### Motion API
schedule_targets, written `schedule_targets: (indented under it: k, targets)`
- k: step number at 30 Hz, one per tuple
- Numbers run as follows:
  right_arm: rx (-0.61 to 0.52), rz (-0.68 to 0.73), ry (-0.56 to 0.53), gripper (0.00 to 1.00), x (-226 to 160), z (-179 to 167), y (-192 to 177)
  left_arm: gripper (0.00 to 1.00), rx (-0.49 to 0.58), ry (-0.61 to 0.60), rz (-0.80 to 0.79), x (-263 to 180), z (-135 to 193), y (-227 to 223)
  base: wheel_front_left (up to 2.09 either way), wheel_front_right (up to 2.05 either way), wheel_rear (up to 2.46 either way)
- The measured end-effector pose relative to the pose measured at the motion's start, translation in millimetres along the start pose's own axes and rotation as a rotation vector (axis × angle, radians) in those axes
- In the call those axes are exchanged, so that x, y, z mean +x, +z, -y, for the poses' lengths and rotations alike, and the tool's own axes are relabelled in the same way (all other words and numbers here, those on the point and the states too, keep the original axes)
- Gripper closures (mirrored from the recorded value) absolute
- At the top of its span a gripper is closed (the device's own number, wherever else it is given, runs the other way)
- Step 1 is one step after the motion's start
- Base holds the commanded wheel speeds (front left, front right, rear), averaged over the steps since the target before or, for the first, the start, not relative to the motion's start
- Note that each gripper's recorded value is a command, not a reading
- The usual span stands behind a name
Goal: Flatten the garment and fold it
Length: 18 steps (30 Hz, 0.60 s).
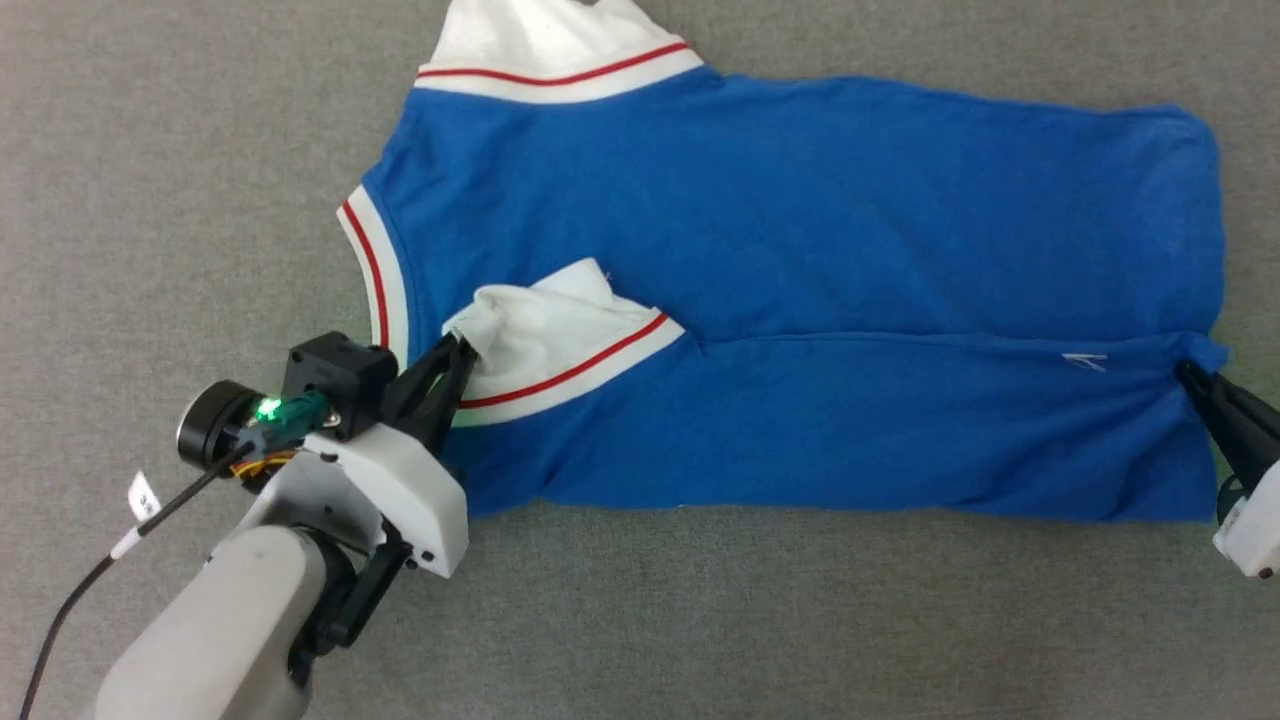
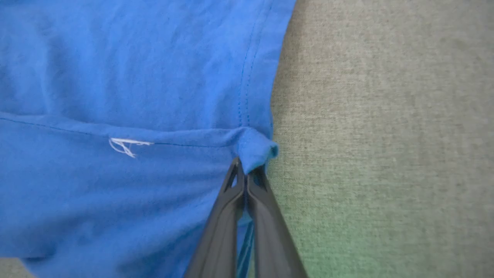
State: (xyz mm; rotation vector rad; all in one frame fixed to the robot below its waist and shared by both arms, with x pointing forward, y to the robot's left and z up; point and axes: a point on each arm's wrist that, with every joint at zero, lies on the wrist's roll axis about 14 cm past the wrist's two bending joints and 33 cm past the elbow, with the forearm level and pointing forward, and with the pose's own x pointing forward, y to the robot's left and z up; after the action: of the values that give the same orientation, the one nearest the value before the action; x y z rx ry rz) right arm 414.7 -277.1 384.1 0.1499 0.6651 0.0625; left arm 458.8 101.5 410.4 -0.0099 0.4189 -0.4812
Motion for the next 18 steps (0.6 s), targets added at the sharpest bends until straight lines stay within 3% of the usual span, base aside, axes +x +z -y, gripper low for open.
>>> schedule_targets:
  k: [4,5,6,7,8,10,18]
  targets:
    - [0.000,-0.009,0.005,1.00,10.2,0.9,-1.4,1.00,0.019,0.022,-0.030,10.0,-8.8,-12.9,0.00,0.00,0.00]
    - [-0.002,-0.008,0.007,0.90,12.2,0.9,-0.7,1.00,0.018,0.028,-0.031,11.5,-10.6,-13.5,0.00,0.00,0.00]
    - [-0.003,-0.005,0.009,0.70,13.6,0.7,0.4,1.00,0.016,0.035,-0.029,12.4,-12.3,-13.0,0.00,0.00,0.00]
    - [-0.003,-0.004,0.012,0.00,14.8,0.1,1.1,0.69,0.014,0.047,-0.025,13.0,-14.7,-12.4,0.00,0.00,0.00]
    - [-0.004,-0.002,0.014,0.00,15.4,-0.3,1.7,0.33,0.011,0.054,-0.024,13.1,-16.1,-12.4,0.00,0.00,0.00]
    - [0.002,0.009,0.023,0.00,16.0,-3.0,4.2,0.02,0.002,0.064,-0.012,12.7,-15.8,-10.0,0.00,0.00,0.00]
    - [0.007,0.131,0.061,0.00,0.4,-16.6,32.0,0.00,-0.056,0.153,0.106,-13.9,-23.6,14.1,0.00,0.00,0.00]
